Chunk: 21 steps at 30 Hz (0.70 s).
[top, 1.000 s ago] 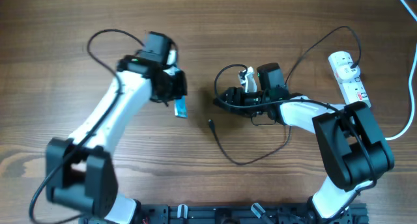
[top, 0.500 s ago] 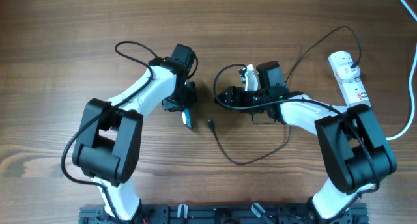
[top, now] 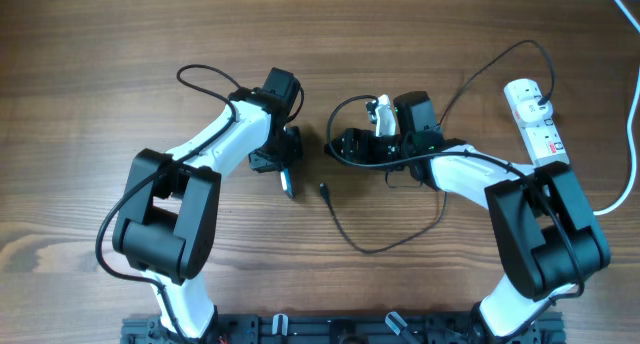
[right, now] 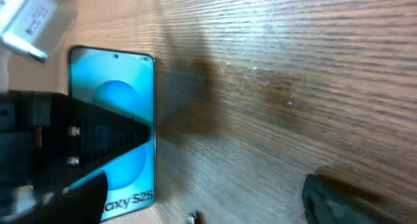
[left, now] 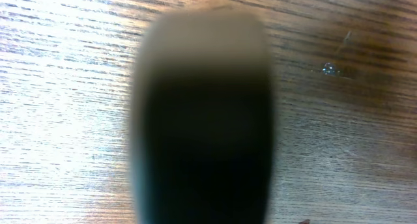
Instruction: Plug charger to phone and switch on socket
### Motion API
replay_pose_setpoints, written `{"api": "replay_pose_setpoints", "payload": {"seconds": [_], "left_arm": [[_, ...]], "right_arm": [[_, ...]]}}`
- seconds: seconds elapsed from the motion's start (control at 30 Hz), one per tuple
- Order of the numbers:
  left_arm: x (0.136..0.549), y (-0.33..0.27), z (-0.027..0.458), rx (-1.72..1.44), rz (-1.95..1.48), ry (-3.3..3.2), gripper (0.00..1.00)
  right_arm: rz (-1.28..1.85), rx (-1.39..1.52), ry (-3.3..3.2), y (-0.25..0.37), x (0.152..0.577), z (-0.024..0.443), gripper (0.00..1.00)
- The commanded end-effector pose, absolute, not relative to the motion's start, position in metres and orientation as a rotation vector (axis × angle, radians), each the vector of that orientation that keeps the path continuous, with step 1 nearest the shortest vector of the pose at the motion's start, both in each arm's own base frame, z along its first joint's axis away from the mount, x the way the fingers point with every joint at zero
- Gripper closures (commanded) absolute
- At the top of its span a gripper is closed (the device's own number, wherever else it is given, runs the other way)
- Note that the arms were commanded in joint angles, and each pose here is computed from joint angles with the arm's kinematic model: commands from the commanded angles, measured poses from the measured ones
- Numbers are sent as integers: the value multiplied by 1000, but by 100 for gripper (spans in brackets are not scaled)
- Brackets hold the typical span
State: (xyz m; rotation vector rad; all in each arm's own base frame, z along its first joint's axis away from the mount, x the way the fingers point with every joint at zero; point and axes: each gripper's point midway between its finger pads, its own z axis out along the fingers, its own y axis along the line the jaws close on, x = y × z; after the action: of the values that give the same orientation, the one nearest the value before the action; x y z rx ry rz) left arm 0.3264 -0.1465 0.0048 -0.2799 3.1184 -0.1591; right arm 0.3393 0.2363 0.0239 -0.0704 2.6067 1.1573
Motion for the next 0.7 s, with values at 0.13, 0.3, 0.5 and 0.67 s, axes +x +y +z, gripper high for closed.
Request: {"api": "replay_pose_setpoints", "payload": {"seconds": [0.13,0.3,0.5,0.67], "left_arm": [[346,-143,76,-415,-541,2973,96],[357,-156,112,-377,-1045,2863,96],[363,-145,127,-335,-1221,2778,96],[361,-134,111,-372,-1097,2822,96]], "right_arm": [[981,-233,2713,222,334,35,44],[824,-442,2784,234,322,77,43],[356,-680,2902,242,270,48,41],[135,-791,2886,243,250,32,33]]}}
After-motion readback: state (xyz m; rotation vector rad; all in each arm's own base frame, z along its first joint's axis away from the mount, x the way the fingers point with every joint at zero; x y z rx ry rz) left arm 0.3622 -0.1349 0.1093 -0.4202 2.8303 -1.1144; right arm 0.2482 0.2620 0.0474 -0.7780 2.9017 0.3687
